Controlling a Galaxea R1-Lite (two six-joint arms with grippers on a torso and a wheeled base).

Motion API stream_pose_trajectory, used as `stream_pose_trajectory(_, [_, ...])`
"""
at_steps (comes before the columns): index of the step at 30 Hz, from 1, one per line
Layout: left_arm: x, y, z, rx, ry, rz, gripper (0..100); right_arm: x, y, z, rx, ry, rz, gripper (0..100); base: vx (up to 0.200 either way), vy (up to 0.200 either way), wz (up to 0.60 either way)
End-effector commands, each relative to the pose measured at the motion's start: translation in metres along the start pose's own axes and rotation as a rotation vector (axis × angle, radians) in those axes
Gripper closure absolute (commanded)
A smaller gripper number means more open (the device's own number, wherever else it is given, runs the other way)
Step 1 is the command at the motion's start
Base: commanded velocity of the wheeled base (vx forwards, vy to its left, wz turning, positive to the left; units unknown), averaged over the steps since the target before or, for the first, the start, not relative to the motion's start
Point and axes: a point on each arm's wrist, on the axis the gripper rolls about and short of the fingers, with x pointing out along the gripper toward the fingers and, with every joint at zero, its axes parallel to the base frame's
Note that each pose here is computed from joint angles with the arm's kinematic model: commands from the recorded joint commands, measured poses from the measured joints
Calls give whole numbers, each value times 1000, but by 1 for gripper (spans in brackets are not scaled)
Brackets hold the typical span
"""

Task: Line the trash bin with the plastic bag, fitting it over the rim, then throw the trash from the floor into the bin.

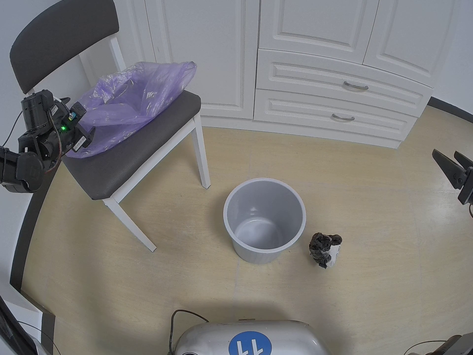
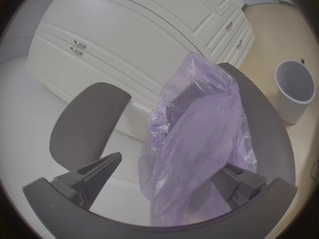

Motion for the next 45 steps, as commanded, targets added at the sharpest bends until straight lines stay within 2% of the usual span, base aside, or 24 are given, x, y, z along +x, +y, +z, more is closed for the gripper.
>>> stream_pose_trajectory(1, [-3, 6, 1, 25, -9, 31, 0, -1, 0, 0, 0, -4, 2, 0, 0, 0, 0])
stream_pose_trajectory(7, [-4, 8, -1, 66, -12, 46, 0, -2, 1, 1, 0, -7, 3, 0, 0, 0, 0])
stream_pose_trajectory(16, [-3, 7, -1, 69, -13, 44, 0, -2, 1, 1, -1, -8, 4, 0, 0, 0, 0])
stream_pose_trajectory(17, [-3, 7, -1, 69, -13, 44, 100, -2, 1, 1, -1, -8, 4, 0, 0, 0, 0])
stream_pose_trajectory(24, [-1, 4, -2, 65, -13, 35, 100, -2, 1, 1, -2, -7, 3, 0, 0, 0, 0])
stream_pose_trajectory(31, [-4, 3, 7, 11, -40, 8, 100, -2, 2, -2, -7, 4, 15, 0, 0, 0, 0])
stream_pose_trajectory(33, [-9, -2, 15, -47, -84, -51, 100, -4, 3, -5, -38, 7, 22, 0, 0, 0, 0])
stream_pose_trajectory(35, [-12, -3, 18, -65, -103, -76, 100, -4, 3, -5, -44, 6, 27, 0, 0, 0, 0])
stream_pose_trajectory(38, [-23, -10, 37, -197, -138, -171, 100, -4, 7, -9, -57, -5, 58, 0, 0, 0, 0])
stream_pose_trajectory(40, [-24, -11, 38, -214, -140, -180, 100, -4, 8, -9, -59, -5, 61, 0, 0, 0, 0])
stream_pose_trajectory(41, [-30, -16, 47, -339, -130, -227, 100, -4, 13, -12, -57, 1, 101, 0, 0, 0, 0])
stream_pose_trajectory(42, [-32, -17, 50, -391, -128, -242, 100, -3, 16, -13, -52, 4, 125, 0, 0, 0, 0])
stream_pose_trajectory(45, [-35, -19, 51, -461, -127, -249, 100, -5, 19, -11, -51, -12, 149, 0, 0, 0, 0])
